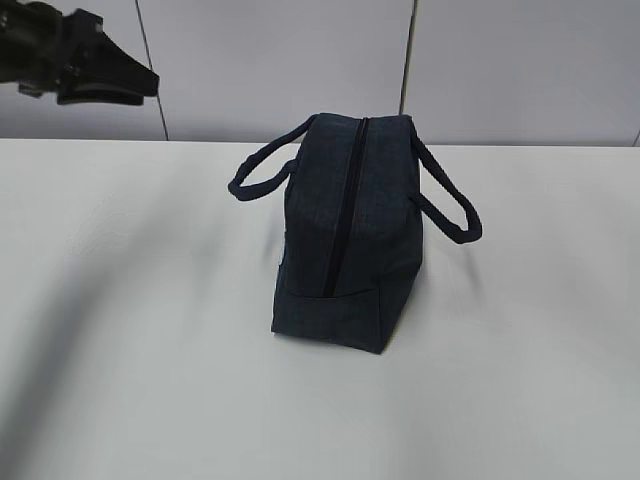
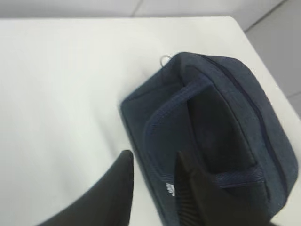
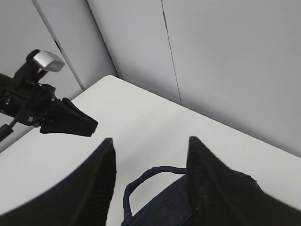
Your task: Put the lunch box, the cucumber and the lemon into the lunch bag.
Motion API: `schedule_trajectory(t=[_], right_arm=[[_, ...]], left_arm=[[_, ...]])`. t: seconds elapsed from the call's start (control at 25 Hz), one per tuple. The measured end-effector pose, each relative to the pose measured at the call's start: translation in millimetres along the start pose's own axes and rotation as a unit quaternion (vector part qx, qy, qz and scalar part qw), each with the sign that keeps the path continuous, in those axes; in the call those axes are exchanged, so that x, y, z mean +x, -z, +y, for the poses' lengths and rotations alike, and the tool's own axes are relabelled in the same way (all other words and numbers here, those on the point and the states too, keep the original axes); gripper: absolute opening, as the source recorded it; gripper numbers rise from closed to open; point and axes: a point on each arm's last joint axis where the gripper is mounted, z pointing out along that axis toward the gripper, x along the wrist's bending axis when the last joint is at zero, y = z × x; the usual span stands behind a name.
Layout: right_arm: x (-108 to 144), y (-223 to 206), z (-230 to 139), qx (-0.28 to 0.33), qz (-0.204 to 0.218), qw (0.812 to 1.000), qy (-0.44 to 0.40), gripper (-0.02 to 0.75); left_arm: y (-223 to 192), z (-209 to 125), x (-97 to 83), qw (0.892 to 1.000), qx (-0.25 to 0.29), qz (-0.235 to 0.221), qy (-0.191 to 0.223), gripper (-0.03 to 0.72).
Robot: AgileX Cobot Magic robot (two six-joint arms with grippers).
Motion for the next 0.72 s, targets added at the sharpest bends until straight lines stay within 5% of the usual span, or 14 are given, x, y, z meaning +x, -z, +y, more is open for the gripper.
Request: schedule_trajectory(t=[0.36, 0.72], right_arm=[[17.6, 32.2, 16.7, -0.03, -0.009, 0.999, 0.003, 0.37], [33.9, 93.5, 17.9, 0.028, -0.116, 0.992, 0.034, 0.37]], left_arm=[[74.4, 16.9, -47.1, 0.975, -0.046, 0.151, -0.154, 0.195], [150.0, 4.3, -98.1, 0.94, -0.055, 0.275, -0.193, 0.195]])
